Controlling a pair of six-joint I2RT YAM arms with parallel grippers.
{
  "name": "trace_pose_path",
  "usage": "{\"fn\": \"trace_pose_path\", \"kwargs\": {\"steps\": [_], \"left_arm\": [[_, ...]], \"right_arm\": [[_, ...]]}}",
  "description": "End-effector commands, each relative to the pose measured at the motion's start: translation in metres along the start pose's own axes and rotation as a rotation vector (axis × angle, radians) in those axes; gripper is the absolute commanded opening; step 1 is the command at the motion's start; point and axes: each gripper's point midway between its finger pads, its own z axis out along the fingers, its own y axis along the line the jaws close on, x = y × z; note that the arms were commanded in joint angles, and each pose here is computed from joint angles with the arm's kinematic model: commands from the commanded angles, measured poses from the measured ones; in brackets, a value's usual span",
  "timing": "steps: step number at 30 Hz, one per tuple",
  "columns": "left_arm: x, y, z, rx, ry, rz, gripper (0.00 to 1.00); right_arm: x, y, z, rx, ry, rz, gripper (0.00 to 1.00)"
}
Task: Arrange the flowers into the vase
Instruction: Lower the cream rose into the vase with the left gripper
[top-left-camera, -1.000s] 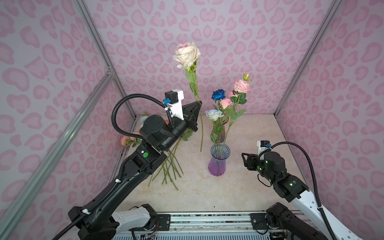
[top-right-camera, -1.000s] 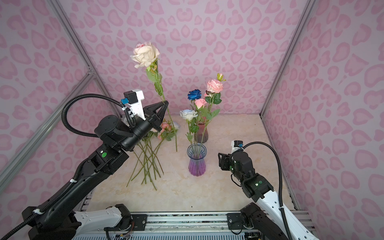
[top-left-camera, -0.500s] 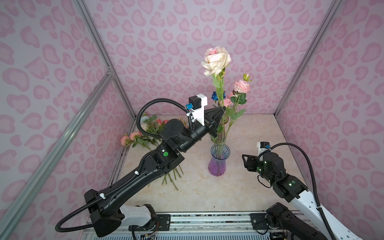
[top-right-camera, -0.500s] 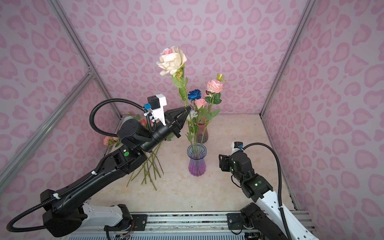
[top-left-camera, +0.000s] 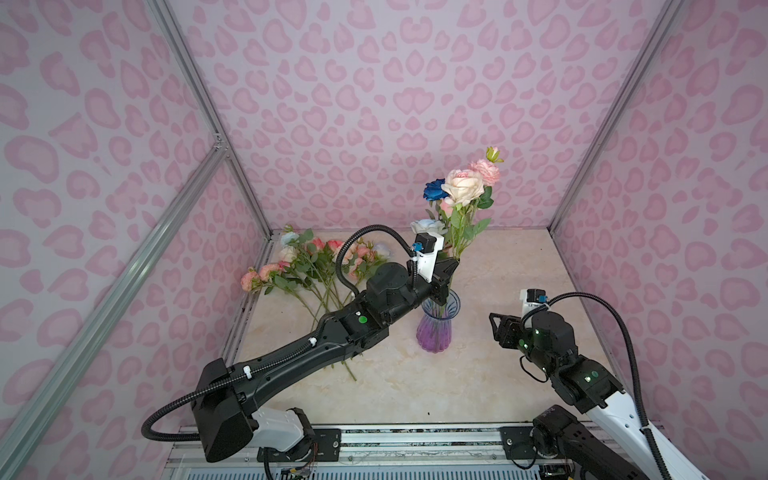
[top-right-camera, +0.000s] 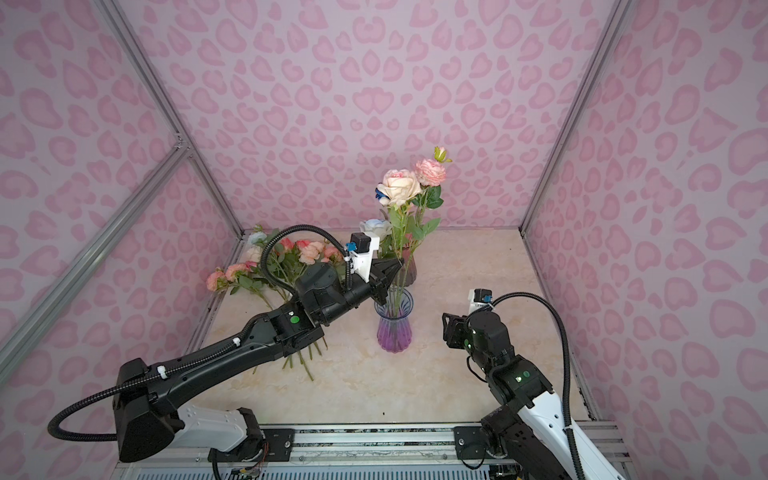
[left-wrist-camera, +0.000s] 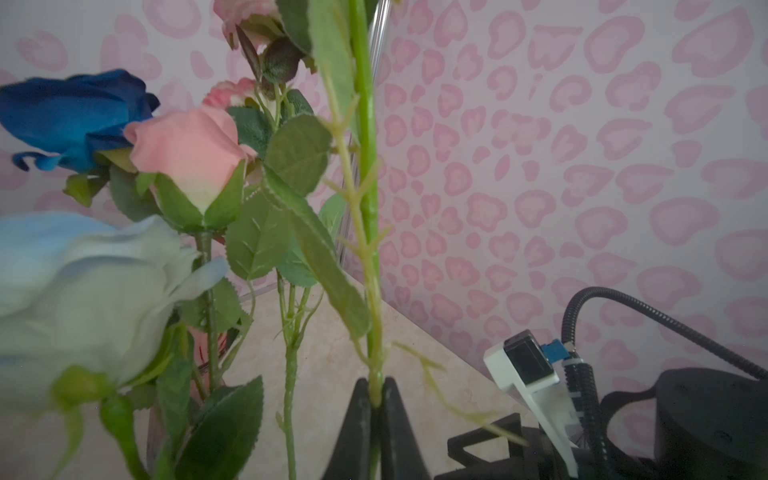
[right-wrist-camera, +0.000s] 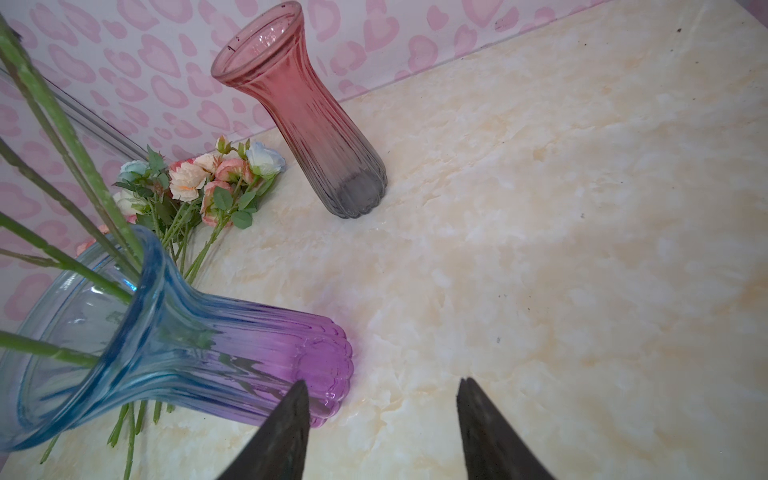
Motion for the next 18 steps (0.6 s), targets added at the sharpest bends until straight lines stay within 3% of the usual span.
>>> {"fn": "trace_pose_path", "kwargs": {"steps": [1,9,13,16,18], "left_arm": [[0.007,0.002,0.002,-0.016,0.01,0.022,0.1],[0.028,0.007,-0.008,-0.029,0.076,0.054,0.44],[0.025,0.003,-0.018,-0.018,0.084,0.054,0.51],[0.024,0.005,-0.027,-0.033,0.083,0.056,0.68],[0.028,0.007,-0.029,-0.043,0.122,0.079,0.71]], "right_arm": [[0.003,-0.002,0.0,0.008,0.011,0.006,0.58],[-0.002,-0.001,-0.006,0.009,0.005,0.018,0.58],[-0.005,-0.001,-0.007,0.014,-0.002,0.029,0.58],[-0.008,0.004,-0.004,0.003,0.007,0.036,0.59],[-0.01,0.01,-0.002,-0.01,0.02,0.031,0.6]]}}
